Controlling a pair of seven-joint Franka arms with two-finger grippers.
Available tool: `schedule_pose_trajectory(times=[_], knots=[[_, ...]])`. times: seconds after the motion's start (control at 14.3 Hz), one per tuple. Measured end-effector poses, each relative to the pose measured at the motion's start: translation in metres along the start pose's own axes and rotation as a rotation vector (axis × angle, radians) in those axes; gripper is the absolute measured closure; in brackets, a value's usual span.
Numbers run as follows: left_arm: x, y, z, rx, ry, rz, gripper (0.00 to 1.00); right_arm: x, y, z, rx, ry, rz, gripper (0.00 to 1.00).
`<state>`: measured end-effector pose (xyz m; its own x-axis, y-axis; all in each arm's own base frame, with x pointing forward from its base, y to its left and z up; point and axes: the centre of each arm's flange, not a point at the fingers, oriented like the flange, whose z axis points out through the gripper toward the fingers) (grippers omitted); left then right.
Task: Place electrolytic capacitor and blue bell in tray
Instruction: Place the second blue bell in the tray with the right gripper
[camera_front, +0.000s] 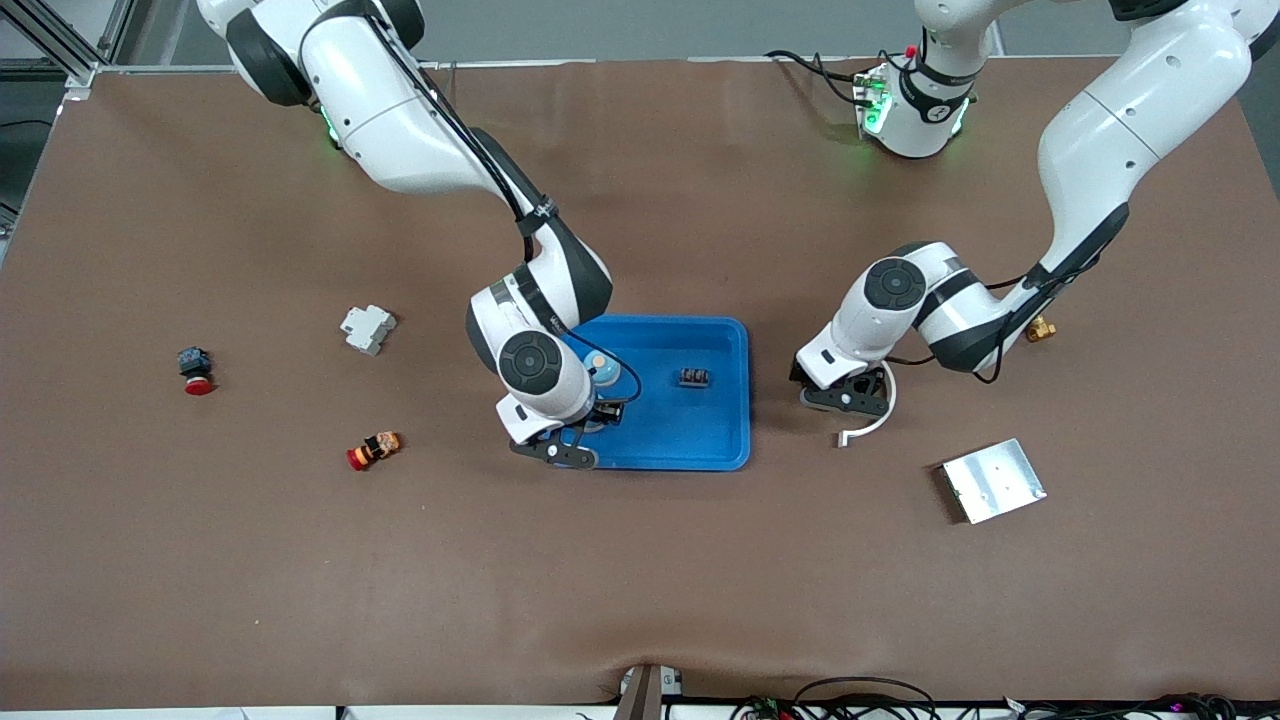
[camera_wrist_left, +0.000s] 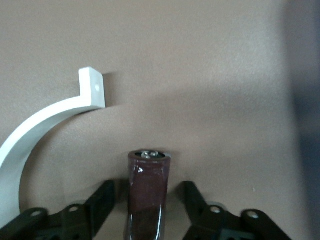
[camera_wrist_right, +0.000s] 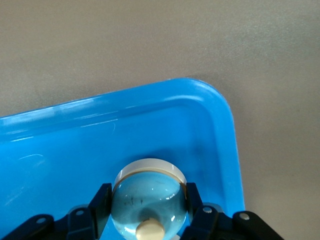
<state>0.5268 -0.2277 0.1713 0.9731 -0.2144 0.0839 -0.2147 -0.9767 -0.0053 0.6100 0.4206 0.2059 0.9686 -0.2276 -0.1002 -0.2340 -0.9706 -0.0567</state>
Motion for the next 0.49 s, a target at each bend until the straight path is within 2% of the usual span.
schedule_pose_trajectory(times=[0.14,0.21,0.28,0.35,0.49], knots=[[0.0024,-0.0011,-0.0013,0.0,0.005,-0.009,0.61,0.0006,-0.0002,-0.0009,0.002,0.003,0.0,0.35],[0.0027,-0.0015,-0.0013,0.001,0.005,-0.033,0.67,0.001,-0.0002,-0.0013,0.003,0.004,0.001,0.31],[0.0031,-0.0018,-0.0015,0.001,0.006,-0.074,0.67,0.0014,-0.0003,-0.0019,0.003,0.005,0.001,0.31],[0.0036,-0.0021,-0.0016,0.001,0.007,-0.12,0.67,0.0023,-0.0001,-0.0029,0.002,0.009,-0.001,0.26],[0.0045,-0.003,-0.0017,0.0,0.01,-0.248,0.67,0.0062,0.0018,-0.0072,-0.01,0.023,-0.008,0.08]])
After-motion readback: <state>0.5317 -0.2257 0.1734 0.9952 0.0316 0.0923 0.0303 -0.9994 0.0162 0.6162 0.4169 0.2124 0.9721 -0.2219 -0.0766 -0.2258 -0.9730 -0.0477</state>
